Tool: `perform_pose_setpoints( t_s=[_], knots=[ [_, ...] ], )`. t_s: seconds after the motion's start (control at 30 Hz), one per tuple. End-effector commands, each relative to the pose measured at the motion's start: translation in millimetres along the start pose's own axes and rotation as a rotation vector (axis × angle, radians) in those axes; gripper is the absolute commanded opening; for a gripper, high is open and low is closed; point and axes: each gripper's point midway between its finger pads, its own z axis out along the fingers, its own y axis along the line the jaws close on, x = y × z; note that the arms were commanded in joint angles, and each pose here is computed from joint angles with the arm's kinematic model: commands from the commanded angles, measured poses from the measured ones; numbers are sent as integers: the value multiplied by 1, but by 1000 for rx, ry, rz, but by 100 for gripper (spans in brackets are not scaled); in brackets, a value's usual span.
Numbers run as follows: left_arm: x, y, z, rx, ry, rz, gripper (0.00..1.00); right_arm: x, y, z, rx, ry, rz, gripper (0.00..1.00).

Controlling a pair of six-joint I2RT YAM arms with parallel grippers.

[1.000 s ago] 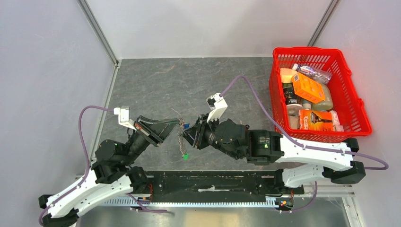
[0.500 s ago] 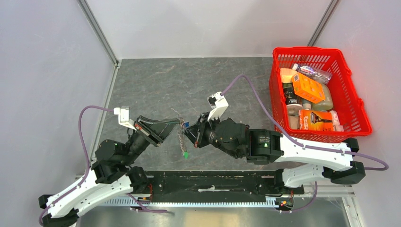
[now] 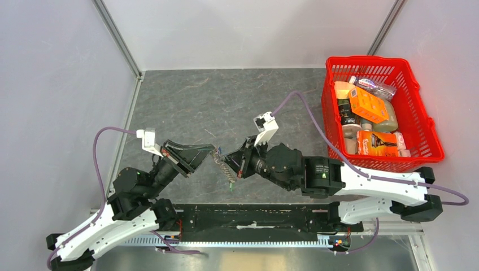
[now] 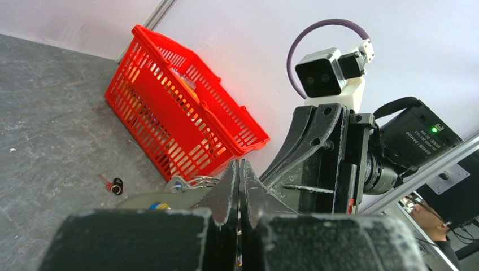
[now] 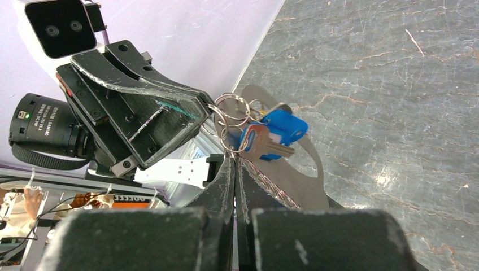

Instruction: Put the keys on the keyring

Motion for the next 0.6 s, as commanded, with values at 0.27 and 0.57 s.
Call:
perform_pose_setpoints(
  t_s=[0.27, 0.57],
  knots=[
    [-9, -14, -11, 42, 5, 10, 3, -33, 9, -27, -117, -117, 163, 0],
    [2, -7, -11, 19, 51, 14, 18, -25, 11, -30, -166, -81, 246, 0]
  ],
)
